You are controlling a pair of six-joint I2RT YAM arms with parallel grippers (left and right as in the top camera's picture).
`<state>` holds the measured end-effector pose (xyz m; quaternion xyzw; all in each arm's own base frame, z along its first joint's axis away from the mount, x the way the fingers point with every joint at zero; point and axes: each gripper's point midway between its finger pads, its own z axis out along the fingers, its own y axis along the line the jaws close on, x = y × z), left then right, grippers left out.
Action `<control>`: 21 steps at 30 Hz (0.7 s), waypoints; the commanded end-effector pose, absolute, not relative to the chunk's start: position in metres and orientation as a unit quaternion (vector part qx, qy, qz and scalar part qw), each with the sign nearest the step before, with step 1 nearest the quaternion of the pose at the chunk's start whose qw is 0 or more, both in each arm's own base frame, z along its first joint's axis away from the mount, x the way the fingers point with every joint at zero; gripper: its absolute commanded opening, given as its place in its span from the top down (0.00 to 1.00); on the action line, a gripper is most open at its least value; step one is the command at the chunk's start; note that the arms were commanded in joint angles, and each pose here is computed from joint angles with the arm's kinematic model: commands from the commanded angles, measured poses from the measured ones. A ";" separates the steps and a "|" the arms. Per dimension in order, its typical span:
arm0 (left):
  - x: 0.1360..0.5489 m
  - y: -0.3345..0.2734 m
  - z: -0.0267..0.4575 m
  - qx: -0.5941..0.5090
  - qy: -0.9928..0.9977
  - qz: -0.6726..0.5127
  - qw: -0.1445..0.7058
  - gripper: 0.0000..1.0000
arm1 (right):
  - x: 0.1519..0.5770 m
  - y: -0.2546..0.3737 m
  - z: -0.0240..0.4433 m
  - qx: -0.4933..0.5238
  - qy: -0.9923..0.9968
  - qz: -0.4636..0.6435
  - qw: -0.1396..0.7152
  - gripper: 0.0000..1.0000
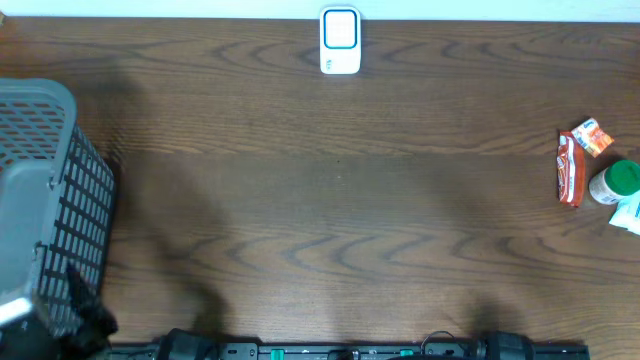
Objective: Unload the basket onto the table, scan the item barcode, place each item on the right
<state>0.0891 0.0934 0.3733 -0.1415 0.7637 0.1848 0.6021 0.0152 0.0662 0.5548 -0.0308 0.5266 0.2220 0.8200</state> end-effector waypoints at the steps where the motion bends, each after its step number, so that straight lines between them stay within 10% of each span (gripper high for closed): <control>1: 0.079 0.097 0.366 -0.151 0.758 0.187 0.606 0.18 | 0.037 0.058 0.541 -0.015 0.554 0.214 0.805 0.01; 10: 0.069 0.100 0.343 -0.133 0.787 0.205 0.567 0.18 | 0.053 0.043 0.518 0.028 0.590 0.204 0.781 0.01; 21: 0.056 0.103 0.315 -0.106 0.823 0.229 0.509 0.18 | 0.054 0.043 0.369 0.111 0.797 0.201 0.558 0.01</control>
